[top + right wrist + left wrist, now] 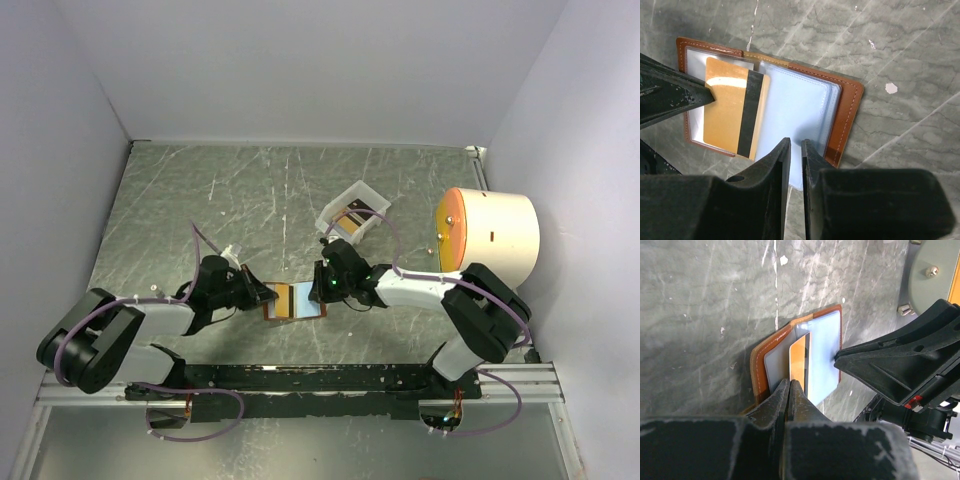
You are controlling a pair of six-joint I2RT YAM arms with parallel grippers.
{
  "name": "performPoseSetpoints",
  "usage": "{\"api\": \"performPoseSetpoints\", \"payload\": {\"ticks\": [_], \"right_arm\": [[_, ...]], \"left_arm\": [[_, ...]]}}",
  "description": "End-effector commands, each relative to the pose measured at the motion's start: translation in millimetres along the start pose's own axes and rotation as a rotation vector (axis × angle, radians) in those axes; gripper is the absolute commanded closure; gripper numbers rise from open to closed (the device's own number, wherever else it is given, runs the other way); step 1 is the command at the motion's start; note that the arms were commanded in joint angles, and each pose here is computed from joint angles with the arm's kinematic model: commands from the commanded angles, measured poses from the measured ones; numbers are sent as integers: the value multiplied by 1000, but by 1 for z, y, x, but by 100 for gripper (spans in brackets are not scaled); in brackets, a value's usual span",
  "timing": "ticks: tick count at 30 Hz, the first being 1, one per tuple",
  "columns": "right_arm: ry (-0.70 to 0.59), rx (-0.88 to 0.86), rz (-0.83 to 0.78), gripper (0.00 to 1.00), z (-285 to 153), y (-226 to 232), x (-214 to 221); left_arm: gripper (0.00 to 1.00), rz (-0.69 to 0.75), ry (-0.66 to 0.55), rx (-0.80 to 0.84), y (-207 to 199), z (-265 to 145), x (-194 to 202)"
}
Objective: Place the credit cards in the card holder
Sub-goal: Insert the credit card into the card holder.
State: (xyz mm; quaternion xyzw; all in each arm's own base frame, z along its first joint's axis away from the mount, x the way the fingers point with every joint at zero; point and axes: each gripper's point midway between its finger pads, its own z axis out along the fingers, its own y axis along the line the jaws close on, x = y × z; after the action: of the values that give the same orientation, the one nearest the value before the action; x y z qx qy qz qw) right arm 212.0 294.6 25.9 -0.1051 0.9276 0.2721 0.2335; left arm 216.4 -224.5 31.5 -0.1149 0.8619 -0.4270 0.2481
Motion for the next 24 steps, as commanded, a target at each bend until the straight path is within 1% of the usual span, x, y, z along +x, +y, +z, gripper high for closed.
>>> {"api": "performPoseSetpoints", "payload": {"ticks": [1,11,24], "right_arm": [[5,39,19,85,-5,-9,7],[-13,24,72,85,-5,-6,7],[-20,19,102,85,-5,-6,8]], "left_arm": [[93,37,-45,-36,7,0,-8],[93,3,-35,24,3,2,-2],[93,-14,-27,47,0,6,1]]}}
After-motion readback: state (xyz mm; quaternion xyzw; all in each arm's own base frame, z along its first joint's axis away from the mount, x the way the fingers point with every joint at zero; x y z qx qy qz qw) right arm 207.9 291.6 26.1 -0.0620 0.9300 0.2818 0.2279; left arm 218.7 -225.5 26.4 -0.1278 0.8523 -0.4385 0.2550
